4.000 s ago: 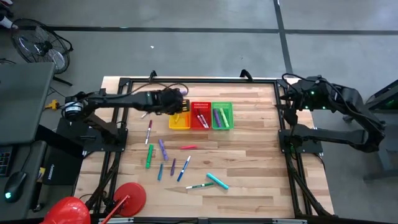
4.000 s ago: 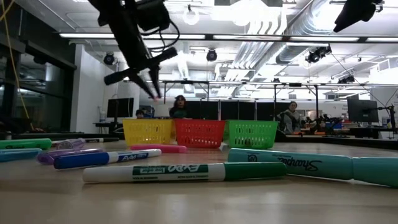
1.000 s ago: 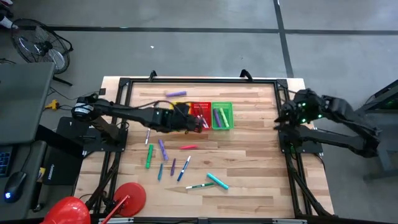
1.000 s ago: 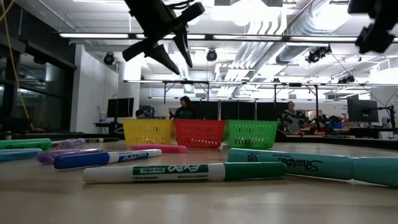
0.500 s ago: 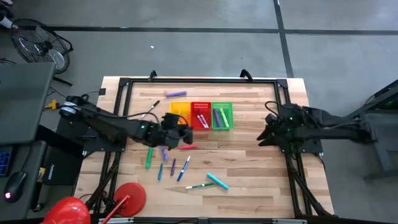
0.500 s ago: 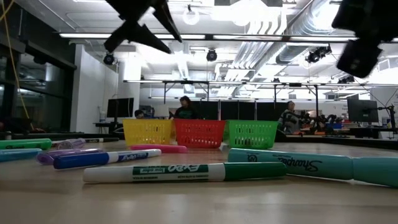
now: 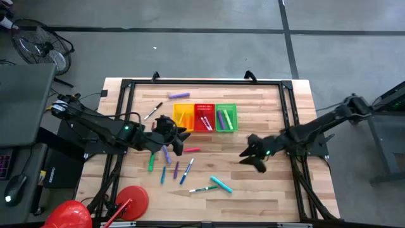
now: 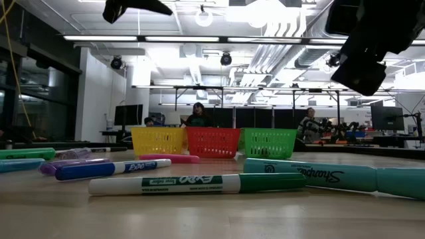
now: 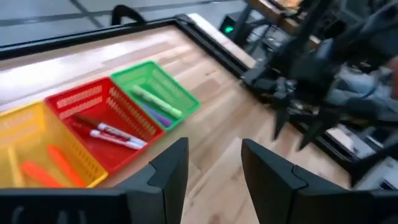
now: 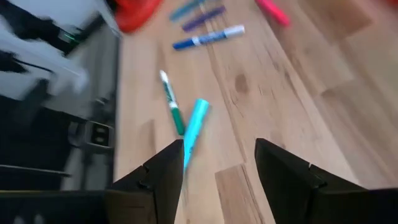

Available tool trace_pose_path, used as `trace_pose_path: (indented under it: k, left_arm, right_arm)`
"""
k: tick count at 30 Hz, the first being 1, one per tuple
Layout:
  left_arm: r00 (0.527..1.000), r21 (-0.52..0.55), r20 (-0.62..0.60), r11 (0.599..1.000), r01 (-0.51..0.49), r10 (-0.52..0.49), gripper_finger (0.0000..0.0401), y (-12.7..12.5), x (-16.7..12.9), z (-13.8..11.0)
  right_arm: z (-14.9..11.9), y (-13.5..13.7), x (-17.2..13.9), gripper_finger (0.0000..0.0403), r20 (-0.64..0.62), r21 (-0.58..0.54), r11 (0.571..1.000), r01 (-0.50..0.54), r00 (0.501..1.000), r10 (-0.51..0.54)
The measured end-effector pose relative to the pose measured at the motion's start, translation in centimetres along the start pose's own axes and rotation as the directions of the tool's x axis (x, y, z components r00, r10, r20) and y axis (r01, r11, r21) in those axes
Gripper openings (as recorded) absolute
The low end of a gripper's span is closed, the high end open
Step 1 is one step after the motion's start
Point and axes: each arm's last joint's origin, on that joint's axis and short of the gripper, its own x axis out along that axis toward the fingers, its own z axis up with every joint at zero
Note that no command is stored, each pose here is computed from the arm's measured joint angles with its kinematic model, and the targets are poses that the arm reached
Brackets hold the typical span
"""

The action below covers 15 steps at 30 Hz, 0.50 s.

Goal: Pick & Place Markers
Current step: Put the blue highlighter into the green bin

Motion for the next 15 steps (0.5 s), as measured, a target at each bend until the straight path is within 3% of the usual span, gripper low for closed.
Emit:
trace_pose_path:
  k: [7,15]
  left_arm:
    - [0.995,0.066,-0.063,0.994,0.088,-0.083,0.0147,0.0,-0.6,0.4]
    - [0.987,0.093,-0.098,0.986,0.139,-0.13,0.0147,-0.2,-0.6,0.4]
  right_arm:
    - [1.1,4.5,5.3,0.0186,-0.113,-0.077,0.988,0.134,0.983,-0.142]
    - [2.0,7.4,10.6,0.0186,-0.356,-0.086,0.931,0.355,0.862,-0.361]
